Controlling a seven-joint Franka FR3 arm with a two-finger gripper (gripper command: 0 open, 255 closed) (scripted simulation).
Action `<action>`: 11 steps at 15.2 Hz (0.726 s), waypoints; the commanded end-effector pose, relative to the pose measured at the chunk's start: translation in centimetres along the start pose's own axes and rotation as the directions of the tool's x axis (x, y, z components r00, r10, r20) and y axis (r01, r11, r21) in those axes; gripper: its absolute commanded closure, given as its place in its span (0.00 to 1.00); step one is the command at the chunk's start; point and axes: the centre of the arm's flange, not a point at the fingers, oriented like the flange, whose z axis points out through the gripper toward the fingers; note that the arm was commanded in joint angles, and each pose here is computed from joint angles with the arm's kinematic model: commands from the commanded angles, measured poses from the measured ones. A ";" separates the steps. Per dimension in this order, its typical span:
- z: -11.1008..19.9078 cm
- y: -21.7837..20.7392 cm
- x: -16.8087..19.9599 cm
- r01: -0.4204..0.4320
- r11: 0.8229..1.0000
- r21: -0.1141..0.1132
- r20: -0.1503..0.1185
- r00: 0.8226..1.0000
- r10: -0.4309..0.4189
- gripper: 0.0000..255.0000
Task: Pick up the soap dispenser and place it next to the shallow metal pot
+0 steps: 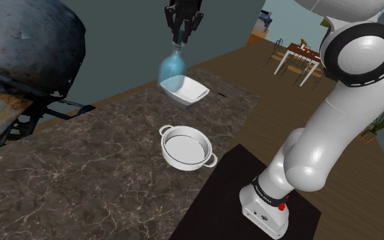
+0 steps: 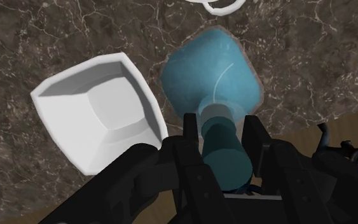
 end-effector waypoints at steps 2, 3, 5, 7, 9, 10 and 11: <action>1.6 0.0 0.0 0.000 1.000 0.000 -0.001 1.000 0.000 1.00; 2.1 0.0 0.0 0.000 1.000 0.000 -0.001 1.000 0.000 1.00; 3.2 -0.1 0.0 0.000 1.000 0.000 -0.001 1.000 0.000 1.00; 4.2 -0.1 0.0 0.000 1.000 0.000 -0.001 1.000 0.000 1.00; 5.3 -0.2 0.0 0.000 1.000 0.000 -0.001 1.000 0.000 1.00; 5.8 -0.2 0.0 0.000 1.000 0.000 -0.001 1.000 0.000 1.00; 6.3 -0.2 0.0 0.000 1.000 0.000 -0.001 1.000 0.000 1.00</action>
